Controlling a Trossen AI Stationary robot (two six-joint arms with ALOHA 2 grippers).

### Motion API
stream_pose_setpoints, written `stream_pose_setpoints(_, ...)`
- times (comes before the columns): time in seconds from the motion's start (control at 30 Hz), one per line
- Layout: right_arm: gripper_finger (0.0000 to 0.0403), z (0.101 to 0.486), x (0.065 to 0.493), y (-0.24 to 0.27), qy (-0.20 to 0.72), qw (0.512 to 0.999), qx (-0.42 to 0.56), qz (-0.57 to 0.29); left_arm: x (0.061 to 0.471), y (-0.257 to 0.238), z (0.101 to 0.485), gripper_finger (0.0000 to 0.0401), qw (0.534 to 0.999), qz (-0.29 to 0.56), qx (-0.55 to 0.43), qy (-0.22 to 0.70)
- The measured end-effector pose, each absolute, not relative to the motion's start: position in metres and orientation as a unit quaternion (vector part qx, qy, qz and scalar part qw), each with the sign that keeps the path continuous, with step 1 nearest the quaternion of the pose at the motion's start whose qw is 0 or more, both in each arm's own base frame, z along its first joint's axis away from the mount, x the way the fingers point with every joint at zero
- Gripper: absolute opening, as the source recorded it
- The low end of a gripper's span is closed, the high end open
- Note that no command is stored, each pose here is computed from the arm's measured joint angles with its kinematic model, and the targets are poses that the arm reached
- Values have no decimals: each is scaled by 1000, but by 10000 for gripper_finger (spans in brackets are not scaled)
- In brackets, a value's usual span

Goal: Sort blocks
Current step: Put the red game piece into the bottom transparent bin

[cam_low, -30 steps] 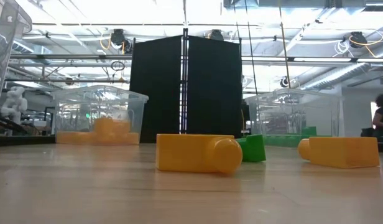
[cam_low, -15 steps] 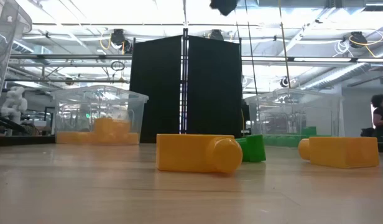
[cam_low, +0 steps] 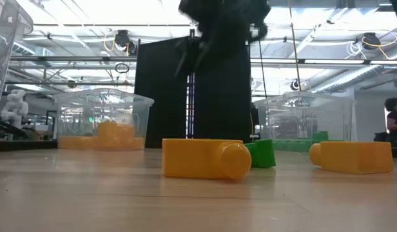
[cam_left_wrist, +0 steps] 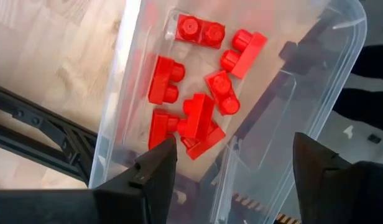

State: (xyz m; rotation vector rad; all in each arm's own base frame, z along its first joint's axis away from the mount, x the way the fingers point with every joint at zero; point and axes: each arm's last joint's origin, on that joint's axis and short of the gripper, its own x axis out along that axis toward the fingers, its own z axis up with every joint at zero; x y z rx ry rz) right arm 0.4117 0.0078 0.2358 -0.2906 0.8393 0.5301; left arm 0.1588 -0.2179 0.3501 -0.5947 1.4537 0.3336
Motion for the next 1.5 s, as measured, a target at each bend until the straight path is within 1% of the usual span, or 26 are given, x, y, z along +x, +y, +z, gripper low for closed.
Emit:
stream_pose_setpoints(0.1, 267, 213, 419, 3, 428, 857, -150, 247, 159, -218, 350, 205, 695, 158, -273, 646)
stream_pose_setpoints(0.27, 267, 188, 425, -12, 453, 843, -174, 234, 159, -217, 350, 205, 701, 162, -273, 638)
stream_pose_setpoints(0.43, 267, 160, 428, -18, 487, 821, -174, 244, 160, -217, 350, 206, 709, 166, -271, 629)
stream_pose_setpoints(0.53, 267, 140, 430, -21, 512, 807, -177, 234, 160, -217, 350, 206, 716, 168, -269, 622)
stream_pose_setpoints(0.67, 262, 127, 432, -22, 529, 800, -171, 227, 161, -216, 350, 206, 720, 171, -267, 617)
stream_pose_setpoints(0.77, 232, 123, 432, -22, 537, 797, -162, 222, 160, -216, 350, 206, 720, 173, -265, 617)
stream_pose_setpoints(0.9, 151, 126, 431, -22, 537, 798, -165, 218, 161, -215, 350, 206, 730, 177, -262, 606)
stream_pose_setpoints(0.97, 150, 126, 431, -22, 539, 797, -164, 217, 163, -214, 350, 206, 735, 183, -264, 597)
stream_pose_setpoints(1.1, 150, 136, 432, -23, 542, 797, -163, 211, 170, -208, 351, 206, 755, 210, -270, 560)
stream_pose_setpoints(1.2, 150, 156, 434, -24, 529, 810, -170, 189, 178, -202, 351, 206, 776, 231, -267, 523)
stream_pose_setpoints(1.27, 150, 184, 437, -28, 496, 832, -177, 175, 183, -197, 352, 206, 790, 246, -263, 496)
stream_pose_setpoints(1.37, 150, 236, 434, -38, 436, 869, -177, 148, 190, -190, 353, 206, 811, 270, -255, 452)
stream_pose_setpoints(1.5, 150, 304, 415, -60, 356, 916, -157, 96, 198, -177, 356, 206, 846, 313, -226, 369)
